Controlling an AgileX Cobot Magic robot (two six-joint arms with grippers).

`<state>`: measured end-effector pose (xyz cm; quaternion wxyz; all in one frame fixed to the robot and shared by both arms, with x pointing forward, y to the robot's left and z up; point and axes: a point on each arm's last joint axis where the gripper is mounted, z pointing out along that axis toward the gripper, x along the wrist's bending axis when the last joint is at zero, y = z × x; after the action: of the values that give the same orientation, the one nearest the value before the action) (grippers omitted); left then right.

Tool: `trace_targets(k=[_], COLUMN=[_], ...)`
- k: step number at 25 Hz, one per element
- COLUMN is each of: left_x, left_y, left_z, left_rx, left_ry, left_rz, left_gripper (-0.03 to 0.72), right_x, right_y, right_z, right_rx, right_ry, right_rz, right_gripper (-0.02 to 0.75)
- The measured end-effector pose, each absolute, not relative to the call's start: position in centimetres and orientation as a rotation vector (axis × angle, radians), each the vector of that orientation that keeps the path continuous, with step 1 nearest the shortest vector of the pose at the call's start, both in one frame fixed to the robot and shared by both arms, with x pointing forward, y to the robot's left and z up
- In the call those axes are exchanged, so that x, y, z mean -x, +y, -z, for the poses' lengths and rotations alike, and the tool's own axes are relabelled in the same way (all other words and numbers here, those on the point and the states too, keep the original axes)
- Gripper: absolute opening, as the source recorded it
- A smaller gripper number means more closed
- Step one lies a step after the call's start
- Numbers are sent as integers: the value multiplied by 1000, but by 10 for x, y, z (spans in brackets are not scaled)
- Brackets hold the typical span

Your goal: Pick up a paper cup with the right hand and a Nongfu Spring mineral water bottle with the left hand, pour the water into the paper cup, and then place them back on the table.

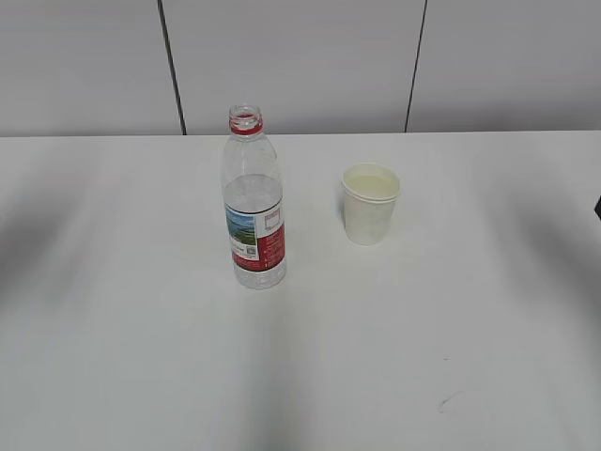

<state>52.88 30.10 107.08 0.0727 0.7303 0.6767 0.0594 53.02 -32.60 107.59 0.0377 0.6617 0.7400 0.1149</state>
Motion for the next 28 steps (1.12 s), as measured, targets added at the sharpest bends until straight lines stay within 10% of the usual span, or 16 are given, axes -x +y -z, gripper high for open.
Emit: trace_targets(k=[28], left_x=[-351], left_y=[296], left_z=[-1024], left_rx=[-2038], left_ry=[1933], left_rz=[-329], left_gripper=[540], right_x=[-408], right_y=[-306], right_z=[-1071], right_rx=[-1905], right_ry=[2198], right_rz=[-508], right_gripper=[585])
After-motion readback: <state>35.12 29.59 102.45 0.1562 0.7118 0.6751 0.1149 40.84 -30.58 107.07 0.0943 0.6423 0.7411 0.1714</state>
